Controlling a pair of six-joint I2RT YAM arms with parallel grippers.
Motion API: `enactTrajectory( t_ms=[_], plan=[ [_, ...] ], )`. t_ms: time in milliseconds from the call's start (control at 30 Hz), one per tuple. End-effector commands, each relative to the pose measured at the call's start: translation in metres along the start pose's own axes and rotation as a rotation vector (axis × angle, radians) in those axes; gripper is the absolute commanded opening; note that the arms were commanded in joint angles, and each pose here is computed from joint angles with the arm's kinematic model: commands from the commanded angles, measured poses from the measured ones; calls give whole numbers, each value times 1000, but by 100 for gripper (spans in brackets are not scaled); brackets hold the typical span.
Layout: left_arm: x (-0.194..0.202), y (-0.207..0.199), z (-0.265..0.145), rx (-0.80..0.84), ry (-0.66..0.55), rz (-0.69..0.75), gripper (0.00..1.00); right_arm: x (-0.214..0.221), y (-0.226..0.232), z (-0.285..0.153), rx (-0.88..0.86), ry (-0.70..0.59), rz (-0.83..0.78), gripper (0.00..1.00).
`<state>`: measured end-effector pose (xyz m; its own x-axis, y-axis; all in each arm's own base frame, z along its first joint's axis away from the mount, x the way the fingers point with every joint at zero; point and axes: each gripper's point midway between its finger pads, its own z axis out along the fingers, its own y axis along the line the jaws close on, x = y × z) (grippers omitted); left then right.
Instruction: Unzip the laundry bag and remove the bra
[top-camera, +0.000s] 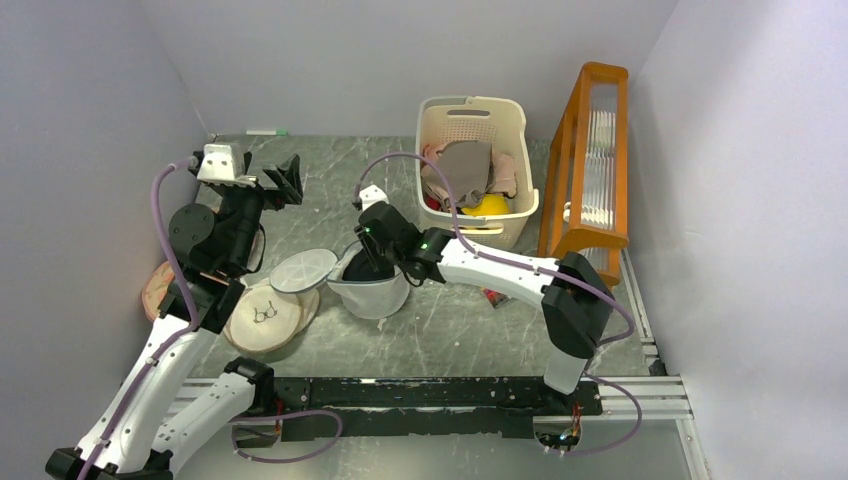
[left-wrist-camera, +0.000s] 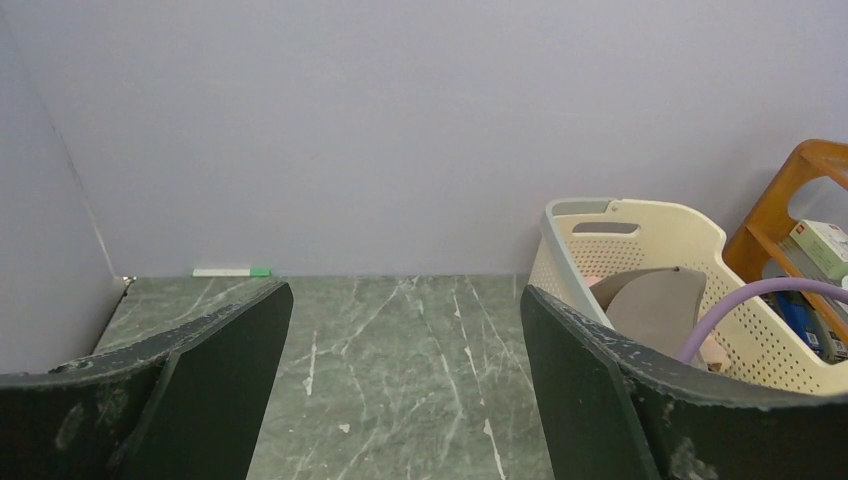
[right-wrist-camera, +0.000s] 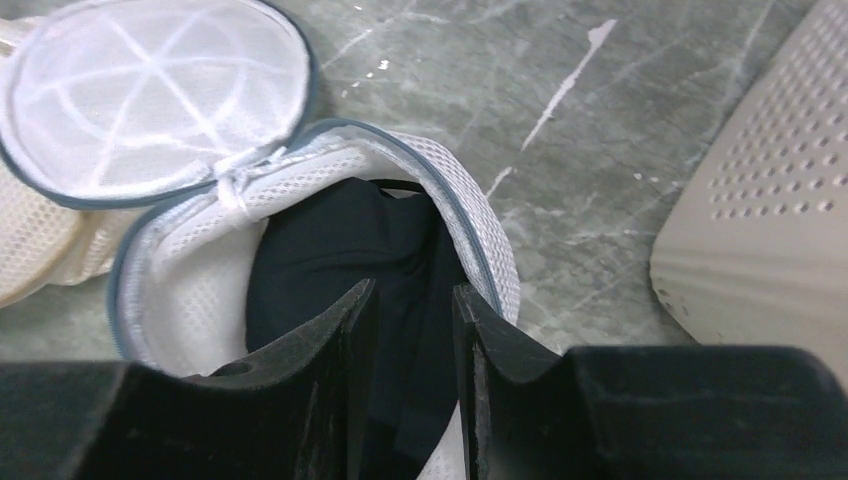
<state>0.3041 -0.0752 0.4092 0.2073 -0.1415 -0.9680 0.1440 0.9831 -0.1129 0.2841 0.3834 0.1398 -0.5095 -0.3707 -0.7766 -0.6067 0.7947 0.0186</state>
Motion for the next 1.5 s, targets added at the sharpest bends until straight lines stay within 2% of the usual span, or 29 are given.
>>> enactTrajectory(
  t_ms=[0,400,633,700,1033,1267,1467],
  plan=[
    [-14,4,0,-19,-49,-3,96,-3,-14,0,109,-10,-29,33],
    [-4,0,5,-3,-26,-4,94,0,-17,28,165,-2,-71,31],
    [-2,0,6,-3,-22,-3,93,-7,-14,23,170,-25,-71,7],
    [-2,-1,6,-1,-23,-4,93,-19,-7,12,125,-70,-52,0],
    [0,-1,6,-2,-19,-7,93,-71,23,-73,-195,-418,116,0],
    [3,-3,8,4,-11,-11,92,-79,33,-103,-372,-537,230,0],
    [6,-4,9,5,-4,-10,92,-94,37,-134,-482,-637,265,0]
  ],
)
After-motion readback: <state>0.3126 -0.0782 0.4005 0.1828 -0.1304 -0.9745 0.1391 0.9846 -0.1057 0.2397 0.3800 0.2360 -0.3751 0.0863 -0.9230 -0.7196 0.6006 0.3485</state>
